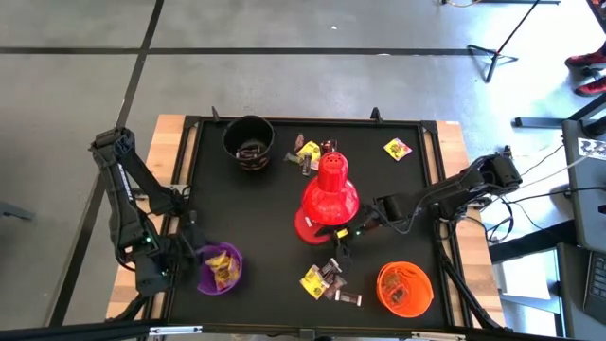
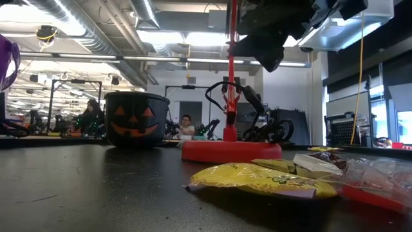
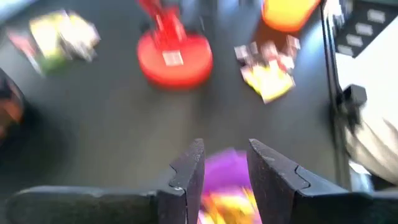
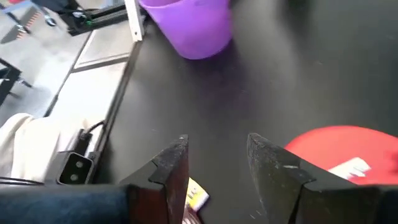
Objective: Organize candy in baskets
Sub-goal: Put the yellow candy into the violet bucket
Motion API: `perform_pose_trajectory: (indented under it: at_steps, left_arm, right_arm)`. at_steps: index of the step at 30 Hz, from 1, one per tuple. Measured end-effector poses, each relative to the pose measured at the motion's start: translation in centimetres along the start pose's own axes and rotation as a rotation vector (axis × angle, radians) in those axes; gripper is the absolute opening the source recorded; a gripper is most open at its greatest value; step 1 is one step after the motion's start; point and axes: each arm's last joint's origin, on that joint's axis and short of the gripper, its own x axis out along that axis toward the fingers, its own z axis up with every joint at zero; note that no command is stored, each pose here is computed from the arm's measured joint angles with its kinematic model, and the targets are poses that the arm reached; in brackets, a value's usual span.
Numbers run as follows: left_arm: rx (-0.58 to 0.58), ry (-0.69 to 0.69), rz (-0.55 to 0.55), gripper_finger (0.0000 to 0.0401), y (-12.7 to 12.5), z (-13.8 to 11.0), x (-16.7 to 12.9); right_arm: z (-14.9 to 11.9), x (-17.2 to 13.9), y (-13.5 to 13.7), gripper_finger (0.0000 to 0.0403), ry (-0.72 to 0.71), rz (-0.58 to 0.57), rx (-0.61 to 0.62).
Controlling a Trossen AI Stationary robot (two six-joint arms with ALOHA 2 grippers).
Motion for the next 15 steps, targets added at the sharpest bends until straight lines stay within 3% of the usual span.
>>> perform_pose_trajectory:
  at_steps: [5,12,15]
  left_arm:
    - [0.089,-0.204,0.083,0.0109,0.2,0.7,0.0]
    - [0.074,-0.166,0.151,0.0109,1.1,2.1,1.6]
    - [0.051,-0.114,0.116,0.0109,0.9,3.1,2.7]
  right_arm:
    - [0.6,-1.5,-0.9,0.0159,0.016,-0.038,0.021]
    - [0.0,-3.0,-3.0,0.0159,0.119,-0.235,0.030]
    - [-0.3,-3.3,-4.3,0.0159,0.174,-0.291,0.065]
